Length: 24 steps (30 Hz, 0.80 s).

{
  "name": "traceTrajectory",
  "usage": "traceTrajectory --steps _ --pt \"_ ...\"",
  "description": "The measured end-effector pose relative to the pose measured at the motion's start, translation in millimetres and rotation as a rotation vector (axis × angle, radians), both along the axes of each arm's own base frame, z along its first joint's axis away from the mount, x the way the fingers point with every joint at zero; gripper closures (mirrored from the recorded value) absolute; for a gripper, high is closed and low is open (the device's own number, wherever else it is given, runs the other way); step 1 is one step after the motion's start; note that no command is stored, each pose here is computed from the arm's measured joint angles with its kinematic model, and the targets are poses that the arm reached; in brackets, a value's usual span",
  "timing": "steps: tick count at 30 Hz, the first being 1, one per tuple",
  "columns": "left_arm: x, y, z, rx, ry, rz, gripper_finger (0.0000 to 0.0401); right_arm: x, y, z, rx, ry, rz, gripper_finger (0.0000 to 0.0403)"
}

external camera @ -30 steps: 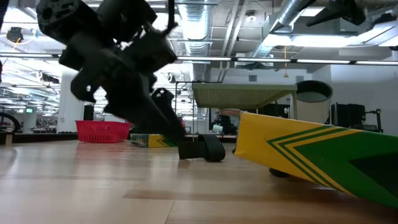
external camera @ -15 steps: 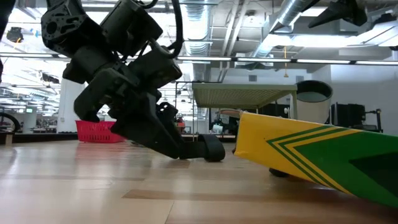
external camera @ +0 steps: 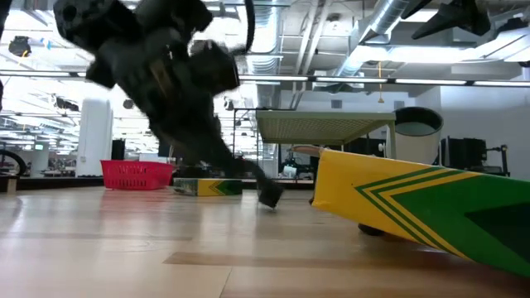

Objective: Pick & Place Office Desk Supplies
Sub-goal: Put the black rubber band into the red bin

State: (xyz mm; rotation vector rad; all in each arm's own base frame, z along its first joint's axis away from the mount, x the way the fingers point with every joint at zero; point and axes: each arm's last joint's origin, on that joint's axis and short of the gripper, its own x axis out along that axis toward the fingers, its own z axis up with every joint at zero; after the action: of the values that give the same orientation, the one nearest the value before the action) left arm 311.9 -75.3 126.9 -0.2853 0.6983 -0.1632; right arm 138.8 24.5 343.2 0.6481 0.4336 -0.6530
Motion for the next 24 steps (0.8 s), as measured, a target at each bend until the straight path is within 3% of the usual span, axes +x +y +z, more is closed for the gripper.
traceTrajectory --steps 8,12,16,19,24 --pt "-31 8 54 -0.023 0.045 0.032 0.0398 0 0 0 -0.003 0.004 -0.002 0.0201" --pt "-53 16 76 -0.057 0.091 0.183 0.0399 0 -1 0 -0.015 0.000 -0.014 0.0201" --pt "-70 23 100 -0.084 0.034 0.306 0.0398 0 -1 0 -0.016 -0.002 -0.017 0.0201" --pt "-81 34 115 -0.119 -0.022 0.484 0.0399 0 -1 0 -0.015 -0.005 -0.018 0.0200" --pt "-98 65 133 -0.181 -0.192 0.967 0.0399 1 0 1 -0.010 -0.019 -0.019 0.0201"
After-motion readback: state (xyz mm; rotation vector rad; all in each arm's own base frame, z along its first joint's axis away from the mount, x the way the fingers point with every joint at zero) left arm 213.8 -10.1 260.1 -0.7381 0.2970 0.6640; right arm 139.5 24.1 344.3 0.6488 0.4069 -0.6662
